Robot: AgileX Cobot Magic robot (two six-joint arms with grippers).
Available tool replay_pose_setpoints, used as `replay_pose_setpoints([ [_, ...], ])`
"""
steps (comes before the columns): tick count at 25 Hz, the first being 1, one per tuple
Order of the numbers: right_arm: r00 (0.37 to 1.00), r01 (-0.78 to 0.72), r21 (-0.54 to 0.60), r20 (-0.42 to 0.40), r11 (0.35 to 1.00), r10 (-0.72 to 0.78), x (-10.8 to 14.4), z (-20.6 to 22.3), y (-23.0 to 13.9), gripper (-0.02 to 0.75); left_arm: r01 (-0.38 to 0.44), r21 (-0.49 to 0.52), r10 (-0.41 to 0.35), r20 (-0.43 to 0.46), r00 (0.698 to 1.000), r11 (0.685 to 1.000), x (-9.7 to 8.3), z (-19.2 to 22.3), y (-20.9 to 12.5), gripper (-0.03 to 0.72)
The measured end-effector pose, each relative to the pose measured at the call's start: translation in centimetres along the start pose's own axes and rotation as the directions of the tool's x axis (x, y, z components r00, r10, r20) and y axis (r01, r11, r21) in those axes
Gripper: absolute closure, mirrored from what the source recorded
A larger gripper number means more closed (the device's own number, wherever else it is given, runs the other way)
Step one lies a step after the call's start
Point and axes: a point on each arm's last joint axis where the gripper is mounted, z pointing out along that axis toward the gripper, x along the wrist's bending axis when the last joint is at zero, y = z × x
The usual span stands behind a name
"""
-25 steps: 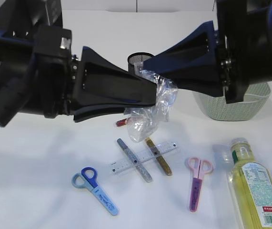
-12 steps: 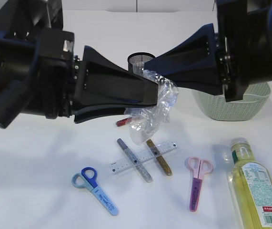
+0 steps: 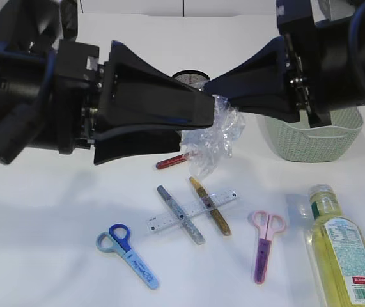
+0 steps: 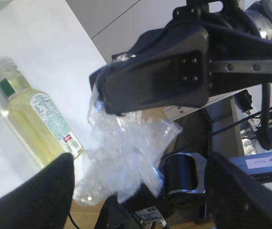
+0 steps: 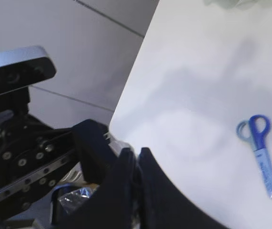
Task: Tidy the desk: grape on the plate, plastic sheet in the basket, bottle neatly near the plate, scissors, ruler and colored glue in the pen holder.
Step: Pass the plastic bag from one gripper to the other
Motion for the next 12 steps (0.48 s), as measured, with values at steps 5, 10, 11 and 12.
replay_pose_setpoints([
  [5,0.99,0.035,-0.131,0.137,0.991,-0.017,-1.2,-0.1,1.2,0.722,-0.009,-0.047,0.007,-0.037,0.999,0.999,0.7,-1.3,0.9,0.105],
  [10,0.953,0.125,-0.307,0.302,0.944,-0.028,-2.5,-0.8,3.0,0.722,-0.044,-0.062,0.037,-0.117,0.992,0.997,2.0,-2.7,1.6,0.146],
  [11,0.94,0.152,-0.34,0.34,0.928,-0.029,-2.8,-1.1,3.4,0.722,-0.057,-0.059,0.048,-0.142,0.989,0.997,2.4,-3.0,1.7,0.155],
  [12,0.928,0.176,-0.366,0.372,0.914,-0.029,-3.0,-1.3,3.7,0.722,-0.073,-0.051,0.063,-0.169,0.984,0.996,2.8,-3.3,1.7,0.165],
])
